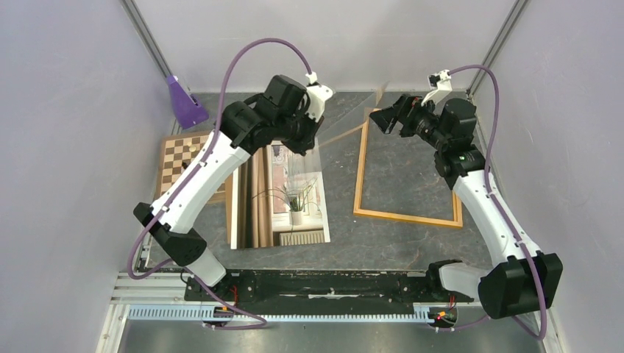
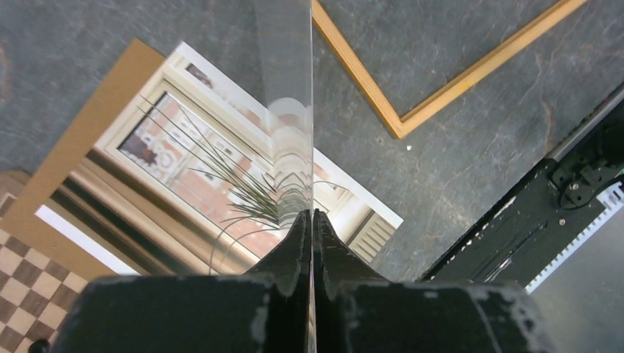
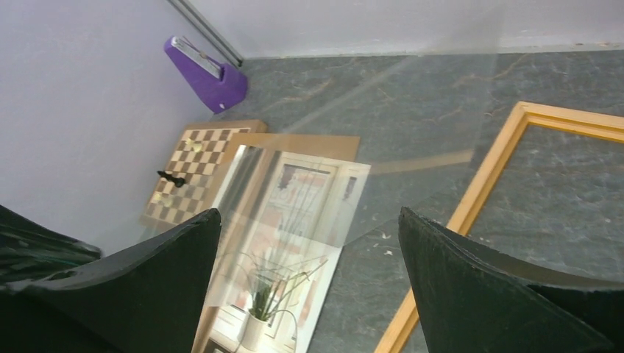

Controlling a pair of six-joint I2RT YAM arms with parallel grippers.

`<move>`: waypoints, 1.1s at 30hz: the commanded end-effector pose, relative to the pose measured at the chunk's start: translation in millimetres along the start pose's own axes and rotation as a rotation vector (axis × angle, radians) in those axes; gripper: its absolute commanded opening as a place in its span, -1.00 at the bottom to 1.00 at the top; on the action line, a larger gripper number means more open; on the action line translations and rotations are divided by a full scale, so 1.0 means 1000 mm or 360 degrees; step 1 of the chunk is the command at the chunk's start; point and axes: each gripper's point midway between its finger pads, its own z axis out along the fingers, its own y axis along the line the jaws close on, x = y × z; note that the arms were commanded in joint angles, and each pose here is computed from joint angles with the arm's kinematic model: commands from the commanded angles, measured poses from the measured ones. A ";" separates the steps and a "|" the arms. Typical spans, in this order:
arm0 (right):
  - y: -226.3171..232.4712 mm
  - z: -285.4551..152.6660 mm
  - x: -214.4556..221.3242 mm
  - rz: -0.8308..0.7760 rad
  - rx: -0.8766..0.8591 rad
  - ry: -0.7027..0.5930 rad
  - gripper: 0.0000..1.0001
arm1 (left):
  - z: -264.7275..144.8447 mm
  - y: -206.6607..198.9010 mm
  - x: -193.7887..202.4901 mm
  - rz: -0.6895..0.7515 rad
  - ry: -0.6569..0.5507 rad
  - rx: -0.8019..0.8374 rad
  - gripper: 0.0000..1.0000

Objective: Put the photo into the frame
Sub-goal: Place the photo frame item in the photo frame.

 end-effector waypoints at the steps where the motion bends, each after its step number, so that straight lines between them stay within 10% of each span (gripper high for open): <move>1: 0.019 0.004 -0.014 0.0105 -0.0143 -0.0054 0.87 | -0.004 -0.028 -0.007 -0.0028 -0.0123 0.0108 -0.95; 33: -0.035 -0.002 0.046 0.0314 0.0178 0.0125 0.77 | 0.065 -0.117 0.016 0.0067 -0.0108 -0.0007 -0.95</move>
